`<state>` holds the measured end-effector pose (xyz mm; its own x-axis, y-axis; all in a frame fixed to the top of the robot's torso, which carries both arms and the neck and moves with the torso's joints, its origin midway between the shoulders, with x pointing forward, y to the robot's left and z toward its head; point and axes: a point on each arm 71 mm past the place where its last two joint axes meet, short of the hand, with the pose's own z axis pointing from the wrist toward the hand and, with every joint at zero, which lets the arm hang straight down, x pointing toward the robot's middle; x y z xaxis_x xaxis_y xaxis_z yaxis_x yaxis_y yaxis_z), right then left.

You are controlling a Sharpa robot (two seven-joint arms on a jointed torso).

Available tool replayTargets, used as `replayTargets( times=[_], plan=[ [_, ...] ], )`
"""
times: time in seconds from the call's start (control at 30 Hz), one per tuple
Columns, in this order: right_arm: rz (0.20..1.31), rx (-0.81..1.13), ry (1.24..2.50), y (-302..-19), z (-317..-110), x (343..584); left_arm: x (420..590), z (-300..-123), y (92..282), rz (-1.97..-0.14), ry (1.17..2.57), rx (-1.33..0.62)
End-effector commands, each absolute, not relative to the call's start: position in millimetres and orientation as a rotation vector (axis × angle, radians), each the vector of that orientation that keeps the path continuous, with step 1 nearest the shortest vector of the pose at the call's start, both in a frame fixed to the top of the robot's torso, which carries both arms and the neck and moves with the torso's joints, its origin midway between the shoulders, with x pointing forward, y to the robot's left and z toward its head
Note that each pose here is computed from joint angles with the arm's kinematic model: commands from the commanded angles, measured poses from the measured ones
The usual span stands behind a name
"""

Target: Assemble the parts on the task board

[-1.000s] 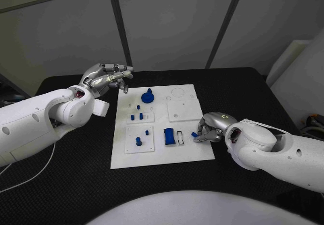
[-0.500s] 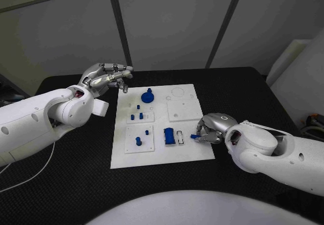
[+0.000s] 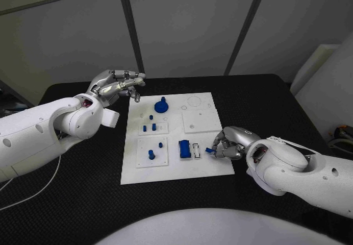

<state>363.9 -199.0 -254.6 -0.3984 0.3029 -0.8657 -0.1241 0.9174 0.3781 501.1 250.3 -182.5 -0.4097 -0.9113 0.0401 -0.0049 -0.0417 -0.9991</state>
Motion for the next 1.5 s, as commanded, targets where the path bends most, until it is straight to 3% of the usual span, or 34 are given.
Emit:
replayTargets(
  times=[0.03,0.8,1.5],
  plan=[
    [0.511,0.260,1.920,-197,-253,364,501.2,-180.7,249.3,-1.559,1.483,-0.998],
    [0.551,0.242,1.979,-167,-263,377,501.8,-181.0,246.0,-1.566,1.487,-0.997],
    [0.540,0.198,2.027,-159,-269,380,502.1,-181.4,244.8,-1.569,1.491,-0.997]
  ],
)
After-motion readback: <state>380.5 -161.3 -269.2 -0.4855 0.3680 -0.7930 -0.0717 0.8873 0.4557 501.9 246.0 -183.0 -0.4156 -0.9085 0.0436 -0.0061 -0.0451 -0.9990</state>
